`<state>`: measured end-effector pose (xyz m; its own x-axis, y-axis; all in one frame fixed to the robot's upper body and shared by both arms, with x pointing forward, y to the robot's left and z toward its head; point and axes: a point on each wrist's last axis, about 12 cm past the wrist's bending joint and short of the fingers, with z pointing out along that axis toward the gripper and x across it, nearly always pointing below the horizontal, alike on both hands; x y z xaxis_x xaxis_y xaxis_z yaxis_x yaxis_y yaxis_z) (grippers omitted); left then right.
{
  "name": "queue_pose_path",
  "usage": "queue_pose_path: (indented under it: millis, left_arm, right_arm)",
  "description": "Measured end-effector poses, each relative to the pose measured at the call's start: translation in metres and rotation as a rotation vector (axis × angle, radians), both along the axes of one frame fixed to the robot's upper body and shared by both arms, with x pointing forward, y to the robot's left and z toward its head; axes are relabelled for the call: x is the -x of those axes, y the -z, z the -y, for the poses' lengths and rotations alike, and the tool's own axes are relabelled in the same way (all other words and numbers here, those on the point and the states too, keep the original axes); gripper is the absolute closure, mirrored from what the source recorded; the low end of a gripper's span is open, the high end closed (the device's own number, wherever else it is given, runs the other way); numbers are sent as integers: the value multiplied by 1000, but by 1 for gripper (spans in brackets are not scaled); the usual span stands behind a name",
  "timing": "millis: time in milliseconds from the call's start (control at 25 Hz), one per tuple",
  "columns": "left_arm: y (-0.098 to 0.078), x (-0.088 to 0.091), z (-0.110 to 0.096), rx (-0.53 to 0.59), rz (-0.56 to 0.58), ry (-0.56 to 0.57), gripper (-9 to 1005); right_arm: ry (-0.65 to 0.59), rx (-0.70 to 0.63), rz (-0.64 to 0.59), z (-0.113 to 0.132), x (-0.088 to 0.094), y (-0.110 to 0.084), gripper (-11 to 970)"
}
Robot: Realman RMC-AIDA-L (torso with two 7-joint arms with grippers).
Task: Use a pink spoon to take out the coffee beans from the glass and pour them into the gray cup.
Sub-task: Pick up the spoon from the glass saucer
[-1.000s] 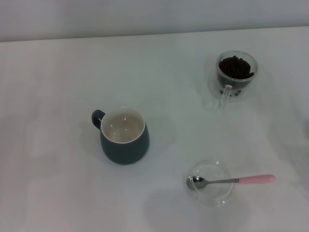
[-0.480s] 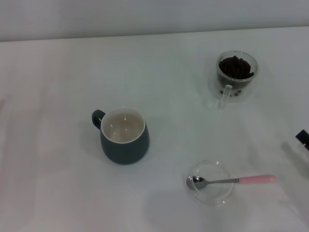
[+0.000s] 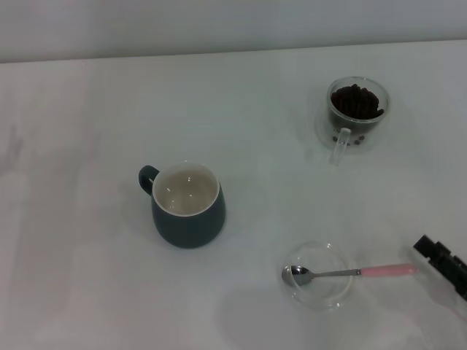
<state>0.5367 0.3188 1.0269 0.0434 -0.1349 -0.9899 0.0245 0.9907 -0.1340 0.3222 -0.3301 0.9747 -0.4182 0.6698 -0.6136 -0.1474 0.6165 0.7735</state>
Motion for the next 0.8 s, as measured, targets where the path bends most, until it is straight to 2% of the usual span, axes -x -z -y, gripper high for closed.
queue_pose_path:
  millis: [320,800]
  left_arm:
    - [-5,-13,10,-6,-4,33,108]
    - [-7,-20,13,-7,-11,44,109]
  right_arm:
    - [6,-24,21,-19,9,-1,129]
    - [-16,-42,12,-40,4,3,130]
